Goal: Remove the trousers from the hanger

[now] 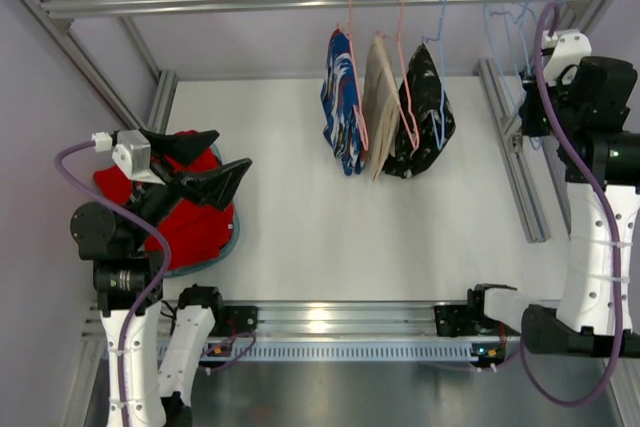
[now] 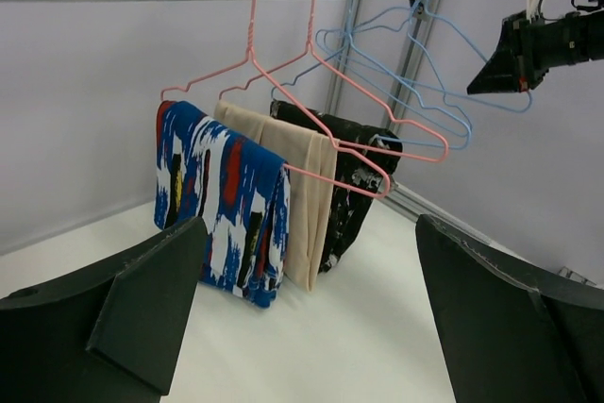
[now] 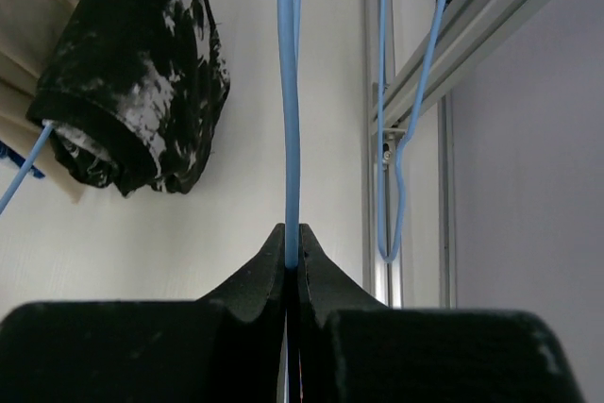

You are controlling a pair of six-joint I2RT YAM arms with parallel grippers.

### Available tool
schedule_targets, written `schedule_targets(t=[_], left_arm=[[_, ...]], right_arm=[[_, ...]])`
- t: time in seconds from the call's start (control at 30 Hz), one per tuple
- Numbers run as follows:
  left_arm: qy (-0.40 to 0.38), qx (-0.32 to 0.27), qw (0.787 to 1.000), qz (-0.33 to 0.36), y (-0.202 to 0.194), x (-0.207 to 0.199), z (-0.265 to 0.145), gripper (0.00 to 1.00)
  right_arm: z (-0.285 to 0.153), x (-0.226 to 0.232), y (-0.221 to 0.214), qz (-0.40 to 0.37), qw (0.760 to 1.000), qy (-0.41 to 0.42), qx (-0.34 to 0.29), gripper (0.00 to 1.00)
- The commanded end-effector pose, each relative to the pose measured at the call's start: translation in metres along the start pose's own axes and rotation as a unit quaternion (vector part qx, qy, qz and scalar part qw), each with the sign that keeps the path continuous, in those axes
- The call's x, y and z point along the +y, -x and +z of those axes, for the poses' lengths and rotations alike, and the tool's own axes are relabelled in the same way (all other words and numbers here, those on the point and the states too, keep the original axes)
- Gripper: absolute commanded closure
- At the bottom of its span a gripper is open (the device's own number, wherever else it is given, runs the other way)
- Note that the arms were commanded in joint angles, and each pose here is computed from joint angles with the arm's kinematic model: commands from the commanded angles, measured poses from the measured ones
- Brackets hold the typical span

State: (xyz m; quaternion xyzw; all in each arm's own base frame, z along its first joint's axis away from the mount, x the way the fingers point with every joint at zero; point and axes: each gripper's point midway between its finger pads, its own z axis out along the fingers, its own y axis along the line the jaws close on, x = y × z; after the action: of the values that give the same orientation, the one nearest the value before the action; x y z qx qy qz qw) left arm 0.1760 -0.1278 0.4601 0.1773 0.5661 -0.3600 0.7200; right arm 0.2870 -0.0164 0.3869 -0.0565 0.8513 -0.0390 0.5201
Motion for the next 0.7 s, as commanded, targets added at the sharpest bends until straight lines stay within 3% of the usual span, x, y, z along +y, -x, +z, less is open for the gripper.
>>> schedule_targets(t=[0.0, 0.2, 0.37, 0.67], left_arm=[[0.012, 0.003, 1.0, 0.008, 0.0, 0.005, 0.0, 0.01], [0.031, 0.018, 0.999, 0.015, -0.01, 0.014, -0.002, 0.01], [0.042, 0.039, 0.998, 0.003, -0.024, 0.023, -0.002, 0.01], [0.097, 0.127, 0.986, -0.047, -0.053, 0.053, 0.002, 0.01]], right_arm=[[0.008, -0.019, 0.041, -0.006, 0.998, -0.014, -0.063, 1.0], [0.031, -0.039, 0.034, 0.011, 0.999, -0.007, -0.051, 1.0], [0.051, -0.044, 0.004, 0.01, 1.0, 0.022, -0.018, 1.0], [0.07, -0.063, -0.024, 0.013, 1.0, 0.023, 0.015, 1.0]])
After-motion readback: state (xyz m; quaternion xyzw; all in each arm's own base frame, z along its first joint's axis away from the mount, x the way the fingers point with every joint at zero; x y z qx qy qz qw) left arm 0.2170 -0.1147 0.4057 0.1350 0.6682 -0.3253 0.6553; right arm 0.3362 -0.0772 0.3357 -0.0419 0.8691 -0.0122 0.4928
